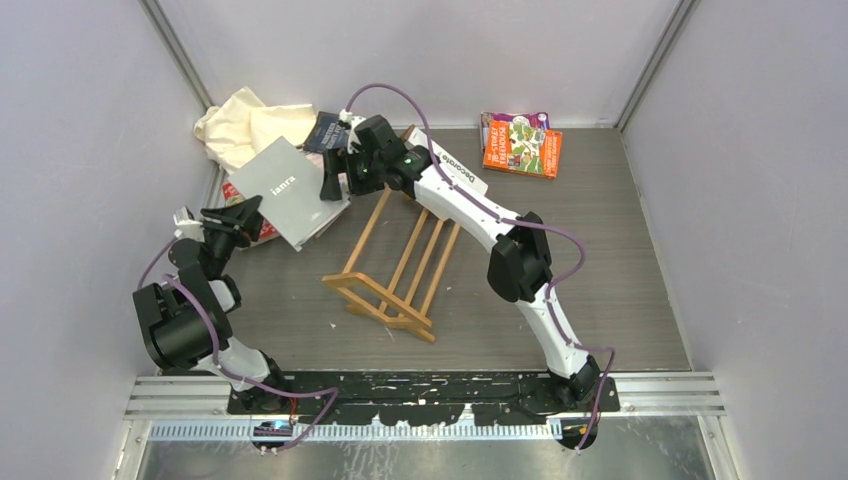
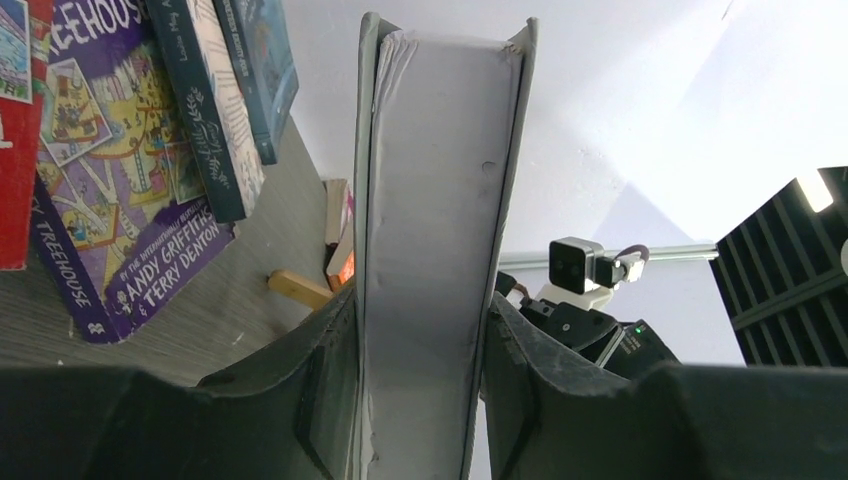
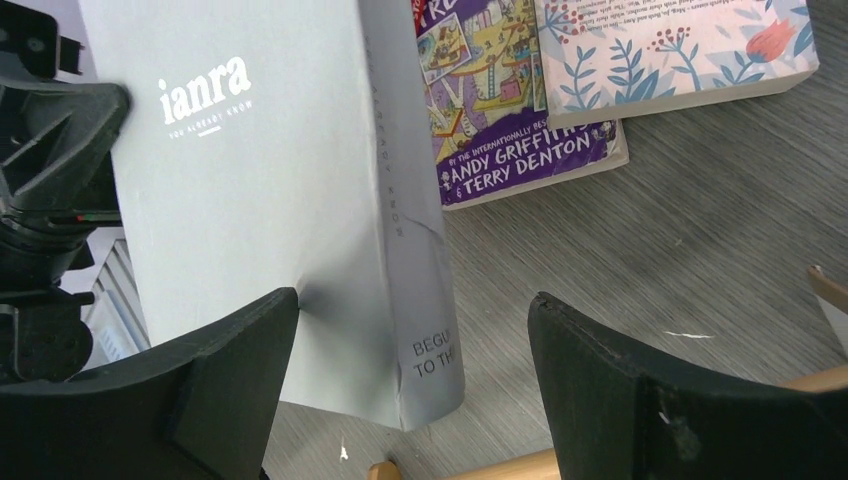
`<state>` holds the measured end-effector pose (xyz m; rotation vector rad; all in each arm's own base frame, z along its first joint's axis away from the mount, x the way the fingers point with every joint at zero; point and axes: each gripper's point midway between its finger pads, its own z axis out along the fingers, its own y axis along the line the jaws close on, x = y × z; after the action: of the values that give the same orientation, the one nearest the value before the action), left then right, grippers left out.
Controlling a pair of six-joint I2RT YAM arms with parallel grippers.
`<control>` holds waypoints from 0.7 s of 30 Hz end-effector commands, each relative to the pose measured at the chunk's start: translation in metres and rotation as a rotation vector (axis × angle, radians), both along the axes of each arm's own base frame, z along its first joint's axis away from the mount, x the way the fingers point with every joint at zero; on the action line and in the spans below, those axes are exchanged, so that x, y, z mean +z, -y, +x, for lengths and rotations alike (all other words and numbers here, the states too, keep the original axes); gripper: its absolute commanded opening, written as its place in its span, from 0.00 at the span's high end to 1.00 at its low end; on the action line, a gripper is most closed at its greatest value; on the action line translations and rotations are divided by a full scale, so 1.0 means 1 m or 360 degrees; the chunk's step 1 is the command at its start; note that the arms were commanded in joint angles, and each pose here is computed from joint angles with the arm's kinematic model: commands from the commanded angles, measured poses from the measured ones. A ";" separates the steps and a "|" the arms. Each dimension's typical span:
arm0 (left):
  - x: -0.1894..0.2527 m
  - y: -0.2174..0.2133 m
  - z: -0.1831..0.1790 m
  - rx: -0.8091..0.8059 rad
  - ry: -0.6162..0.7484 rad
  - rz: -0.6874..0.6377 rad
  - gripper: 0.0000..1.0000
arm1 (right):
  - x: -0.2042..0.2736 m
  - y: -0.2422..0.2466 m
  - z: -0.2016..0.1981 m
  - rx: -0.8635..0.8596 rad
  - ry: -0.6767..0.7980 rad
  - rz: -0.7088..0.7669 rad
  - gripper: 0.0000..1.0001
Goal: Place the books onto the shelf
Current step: Pick up the book from the center of the board.
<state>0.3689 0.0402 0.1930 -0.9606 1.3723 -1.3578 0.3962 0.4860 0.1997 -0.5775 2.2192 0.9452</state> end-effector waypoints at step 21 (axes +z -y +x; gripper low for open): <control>0.087 0.024 -0.015 -0.0279 0.0363 0.0031 1.00 | 0.113 -0.007 -0.026 0.0056 0.0006 0.0487 0.10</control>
<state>0.3629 0.0262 0.2301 -0.8570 1.3594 -1.5131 0.3796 0.4976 0.2357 -0.4985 2.1833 1.1580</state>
